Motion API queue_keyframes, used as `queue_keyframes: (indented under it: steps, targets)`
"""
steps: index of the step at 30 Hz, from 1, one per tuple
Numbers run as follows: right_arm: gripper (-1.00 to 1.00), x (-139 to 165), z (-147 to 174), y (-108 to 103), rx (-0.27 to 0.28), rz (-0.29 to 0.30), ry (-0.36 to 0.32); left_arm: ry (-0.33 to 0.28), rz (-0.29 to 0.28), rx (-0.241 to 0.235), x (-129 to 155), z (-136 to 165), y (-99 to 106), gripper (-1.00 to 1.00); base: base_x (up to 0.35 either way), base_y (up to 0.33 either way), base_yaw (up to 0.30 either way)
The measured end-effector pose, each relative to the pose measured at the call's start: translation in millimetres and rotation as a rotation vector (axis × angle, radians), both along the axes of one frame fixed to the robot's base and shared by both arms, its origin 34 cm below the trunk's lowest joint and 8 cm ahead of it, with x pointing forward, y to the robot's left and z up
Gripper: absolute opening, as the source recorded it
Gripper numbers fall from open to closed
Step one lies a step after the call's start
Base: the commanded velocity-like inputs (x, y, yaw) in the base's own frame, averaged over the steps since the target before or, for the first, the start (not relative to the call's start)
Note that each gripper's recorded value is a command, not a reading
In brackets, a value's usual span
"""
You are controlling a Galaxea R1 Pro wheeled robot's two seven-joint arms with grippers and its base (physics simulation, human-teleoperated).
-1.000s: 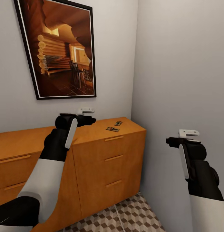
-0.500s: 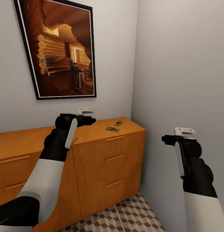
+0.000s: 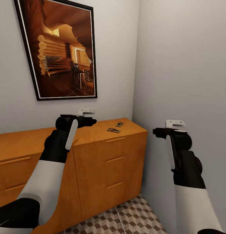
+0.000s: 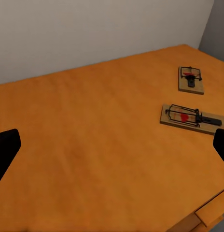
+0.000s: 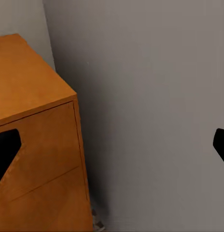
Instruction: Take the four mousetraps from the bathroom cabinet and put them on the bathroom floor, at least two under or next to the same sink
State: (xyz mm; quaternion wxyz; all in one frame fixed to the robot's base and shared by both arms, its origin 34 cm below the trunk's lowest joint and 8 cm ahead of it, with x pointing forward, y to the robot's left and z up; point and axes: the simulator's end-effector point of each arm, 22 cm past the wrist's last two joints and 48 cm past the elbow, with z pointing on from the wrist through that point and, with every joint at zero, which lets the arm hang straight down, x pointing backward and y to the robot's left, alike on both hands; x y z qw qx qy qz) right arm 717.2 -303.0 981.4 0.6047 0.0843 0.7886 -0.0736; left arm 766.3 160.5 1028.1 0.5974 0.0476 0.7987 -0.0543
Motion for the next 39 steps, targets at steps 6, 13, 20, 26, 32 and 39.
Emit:
queue_keyframes:
  steps: [6,13,20,26,32,39]
  targets:
    - [1.00,5,22,29,-0.004,0.045,-0.036,0.003,0.000,0.000,0,-1,0,1.00,0.000,0.000,0.000]
    - [1.00,8,78,73,0.017,0.109,-0.126,0.004,-0.001,0.000,0,-1,0,1.00,0.000,0.000,0.000]
    - [1.00,7,79,70,0.009,0.091,-0.126,0.005,-0.002,-0.001,0,-1,-1,1.00,0.000,0.000,0.004]
    - [1.00,6,80,68,0.006,0.082,-0.127,0.004,-0.003,-0.002,-1,0,-1,1.00,0.000,0.000,0.121]
    - [1.00,5,81,67,0.005,0.078,-0.130,0.001,-0.005,-0.003,-2,1,-2,1.00,0.000,0.000,0.213]
    - [1.00,4,82,66,0.008,0.075,-0.131,-0.002,-0.005,-0.004,-2,3,-2,1.00,0.000,0.000,0.253]
